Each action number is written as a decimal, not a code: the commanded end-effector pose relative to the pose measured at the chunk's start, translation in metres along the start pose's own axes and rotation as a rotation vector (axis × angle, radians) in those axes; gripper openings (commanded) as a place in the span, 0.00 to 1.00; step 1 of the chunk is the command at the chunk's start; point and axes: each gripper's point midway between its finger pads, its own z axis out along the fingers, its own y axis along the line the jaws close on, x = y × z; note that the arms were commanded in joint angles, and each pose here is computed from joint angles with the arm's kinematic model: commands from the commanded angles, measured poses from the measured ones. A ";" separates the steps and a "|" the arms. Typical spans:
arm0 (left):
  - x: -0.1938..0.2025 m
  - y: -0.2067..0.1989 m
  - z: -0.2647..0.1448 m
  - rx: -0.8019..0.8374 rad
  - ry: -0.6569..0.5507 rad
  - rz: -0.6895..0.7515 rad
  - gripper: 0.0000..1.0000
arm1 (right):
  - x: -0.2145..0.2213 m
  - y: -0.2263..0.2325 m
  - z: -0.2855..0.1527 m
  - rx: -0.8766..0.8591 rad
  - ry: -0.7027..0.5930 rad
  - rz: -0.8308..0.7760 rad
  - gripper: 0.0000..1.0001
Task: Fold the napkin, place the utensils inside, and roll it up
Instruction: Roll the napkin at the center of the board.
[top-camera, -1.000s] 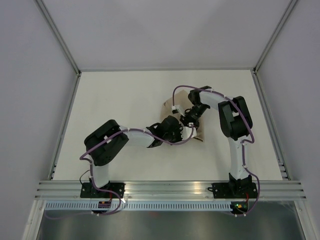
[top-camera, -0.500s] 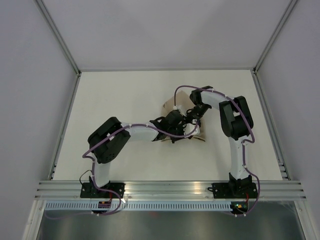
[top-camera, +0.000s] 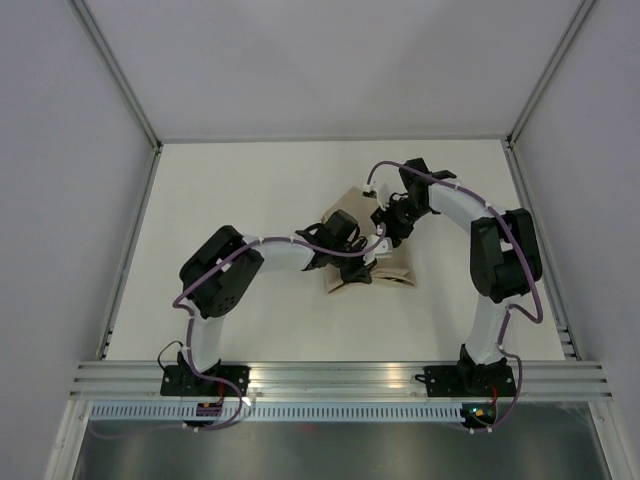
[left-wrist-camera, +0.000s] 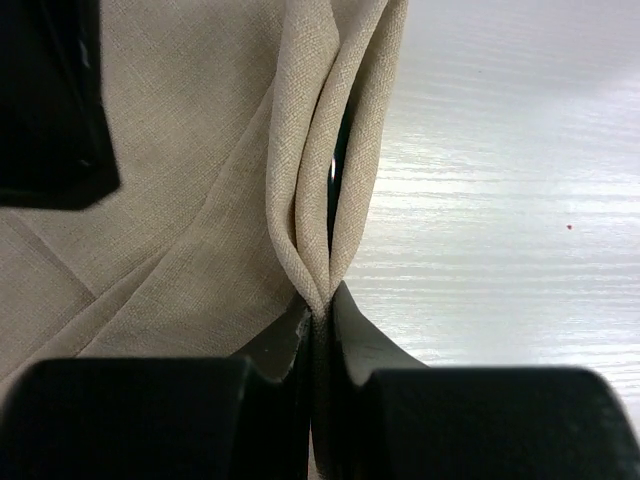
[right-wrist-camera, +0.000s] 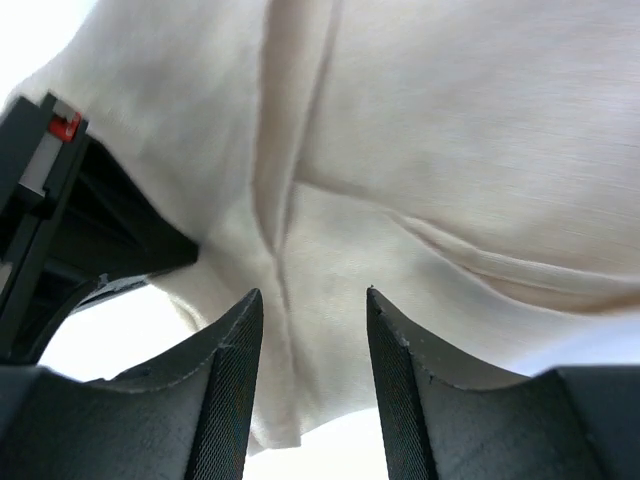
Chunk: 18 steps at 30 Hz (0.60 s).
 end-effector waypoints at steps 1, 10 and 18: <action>0.036 -0.033 0.006 0.167 0.067 -0.203 0.02 | -0.020 -0.024 -0.020 0.148 -0.132 0.075 0.52; 0.039 -0.025 0.002 0.323 0.023 -0.419 0.02 | -0.014 -0.018 -0.052 0.272 -0.311 -0.071 0.51; 0.038 -0.017 0.003 0.414 0.012 -0.535 0.02 | 0.006 0.023 -0.059 0.271 -0.357 -0.327 0.52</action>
